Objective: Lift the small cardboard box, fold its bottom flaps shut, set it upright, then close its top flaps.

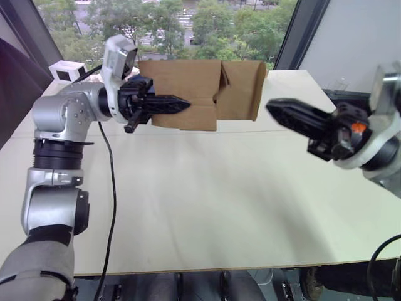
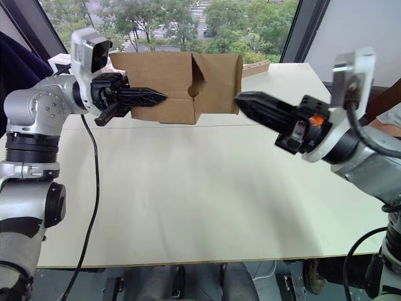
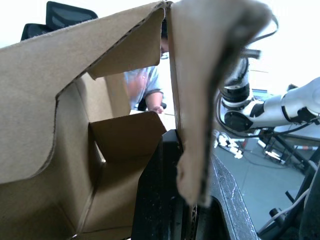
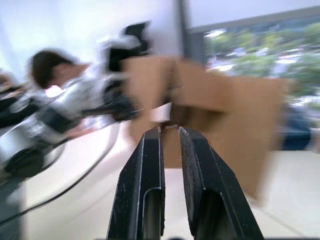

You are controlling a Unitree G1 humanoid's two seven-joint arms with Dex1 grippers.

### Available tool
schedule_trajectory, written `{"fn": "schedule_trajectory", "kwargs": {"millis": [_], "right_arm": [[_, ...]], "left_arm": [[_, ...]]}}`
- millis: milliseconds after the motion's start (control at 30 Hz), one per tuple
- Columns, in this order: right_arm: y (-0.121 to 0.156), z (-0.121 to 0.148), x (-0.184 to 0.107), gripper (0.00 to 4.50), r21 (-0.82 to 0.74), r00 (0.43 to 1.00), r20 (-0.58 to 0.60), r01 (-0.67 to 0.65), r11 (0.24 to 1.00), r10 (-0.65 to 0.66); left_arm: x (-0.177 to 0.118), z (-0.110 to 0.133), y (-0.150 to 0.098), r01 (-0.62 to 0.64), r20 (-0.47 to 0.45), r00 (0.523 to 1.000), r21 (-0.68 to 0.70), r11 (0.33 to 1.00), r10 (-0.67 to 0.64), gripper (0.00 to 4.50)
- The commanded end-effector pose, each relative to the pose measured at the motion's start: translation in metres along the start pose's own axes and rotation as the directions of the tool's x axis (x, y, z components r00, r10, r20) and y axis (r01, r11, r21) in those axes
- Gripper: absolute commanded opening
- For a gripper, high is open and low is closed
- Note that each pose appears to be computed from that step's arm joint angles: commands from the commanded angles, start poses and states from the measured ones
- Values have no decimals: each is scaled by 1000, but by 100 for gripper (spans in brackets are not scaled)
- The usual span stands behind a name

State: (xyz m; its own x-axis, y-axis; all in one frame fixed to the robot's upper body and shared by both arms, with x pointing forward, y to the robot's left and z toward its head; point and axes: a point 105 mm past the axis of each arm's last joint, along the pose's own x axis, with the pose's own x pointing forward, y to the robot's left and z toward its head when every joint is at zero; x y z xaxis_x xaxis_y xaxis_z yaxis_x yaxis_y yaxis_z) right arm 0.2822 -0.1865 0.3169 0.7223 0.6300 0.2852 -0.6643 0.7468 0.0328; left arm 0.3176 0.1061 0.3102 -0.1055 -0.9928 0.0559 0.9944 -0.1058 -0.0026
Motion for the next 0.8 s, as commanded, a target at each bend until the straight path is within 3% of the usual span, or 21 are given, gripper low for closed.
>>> {"fn": "schedule_trajectory", "kwargs": {"millis": [33,133,400,567,800], "right_arm": [[-33,-9,7,57,-118,992,-7,125,985,-127],[-40,-17,21,57,-165,990,-21,135,977,-140],[-3,-29,54,57,-61,996,3,-92,994,92],[28,-23,48,57,31,965,58,-258,966,256],[48,-21,39,57,116,937,101,-344,932,334]], "left_arm": [[1,13,-9,24,13,1000,60,998,-25,0],[2,15,-12,35,15,999,67,997,-36,0],[6,13,-14,54,11,998,65,996,-55,0],[5,16,-9,35,24,999,64,997,-37,0],[5,19,-7,30,32,999,63,998,-32,0]]}}
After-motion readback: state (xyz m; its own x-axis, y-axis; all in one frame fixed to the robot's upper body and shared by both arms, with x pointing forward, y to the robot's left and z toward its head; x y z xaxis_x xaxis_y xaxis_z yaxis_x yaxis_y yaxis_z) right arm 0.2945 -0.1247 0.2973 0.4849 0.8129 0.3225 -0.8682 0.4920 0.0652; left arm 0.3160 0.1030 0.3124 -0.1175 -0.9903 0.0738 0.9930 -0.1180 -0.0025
